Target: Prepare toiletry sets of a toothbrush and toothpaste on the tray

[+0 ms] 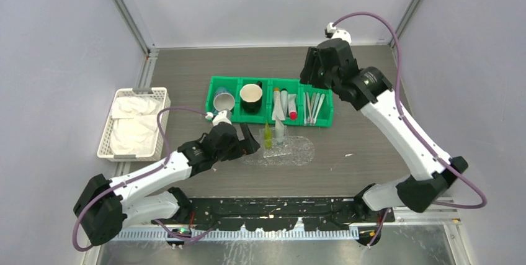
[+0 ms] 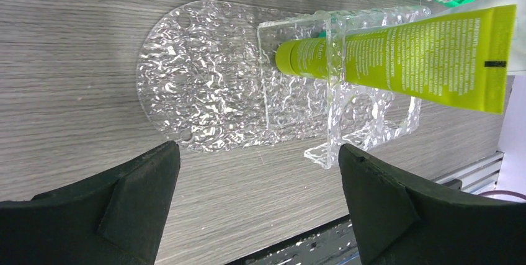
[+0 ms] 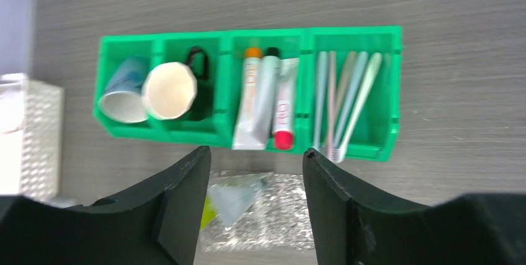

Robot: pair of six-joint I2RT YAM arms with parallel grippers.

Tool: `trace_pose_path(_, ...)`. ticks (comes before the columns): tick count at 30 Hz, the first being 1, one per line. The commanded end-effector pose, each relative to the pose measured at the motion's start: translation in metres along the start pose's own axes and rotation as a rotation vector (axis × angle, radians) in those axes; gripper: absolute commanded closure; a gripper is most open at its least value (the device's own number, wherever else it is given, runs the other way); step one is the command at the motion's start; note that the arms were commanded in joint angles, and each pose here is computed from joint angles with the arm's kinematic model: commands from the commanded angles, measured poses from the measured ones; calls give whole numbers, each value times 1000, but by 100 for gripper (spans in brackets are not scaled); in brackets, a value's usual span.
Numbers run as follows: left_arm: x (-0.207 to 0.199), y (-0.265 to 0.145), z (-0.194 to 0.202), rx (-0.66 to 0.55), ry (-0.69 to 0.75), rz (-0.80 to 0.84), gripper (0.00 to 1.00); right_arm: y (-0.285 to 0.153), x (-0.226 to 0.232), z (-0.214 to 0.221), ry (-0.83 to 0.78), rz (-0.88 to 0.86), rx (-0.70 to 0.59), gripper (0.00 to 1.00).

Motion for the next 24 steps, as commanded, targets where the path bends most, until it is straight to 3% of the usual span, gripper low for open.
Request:
trace_pose_path(1, 6, -15, -17, -54, 27, -38, 0, 59, -23, 4, -43, 76, 161, 40)
trace_pose_path(6, 14, -27, -29, -61, 36, -49, 0, 120, -31, 32, -68, 110, 352, 45)
trace_pose_path(14, 24, -25, -27, -45, 25, -61, 0, 188, -18, 49, -71, 125, 456, 46)
trace_pose_path(18, 28, -22, -24, -36, 20, -66, 0, 198, -14, 57, -58, 104, 518, 47)
trace_pose_path(21, 29, -20, -22, -30, 17, -66, 0, 191, -17, 61, -46, 97, 508, 55)
trace_pose_path(24, 30, -16, -20, -24, 10, -60, 0, 177, -24, 65, -55, 101, 485, 58)
Point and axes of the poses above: each gripper's point midway between its finger pads, its own y axis out along the fingers, its own x axis along the line the jaws close on, z = x × y, the point moved 8 cm from there along -y, back along the fingers, and after that the axes turned 15 degrees about y, right-handed, at the moved point
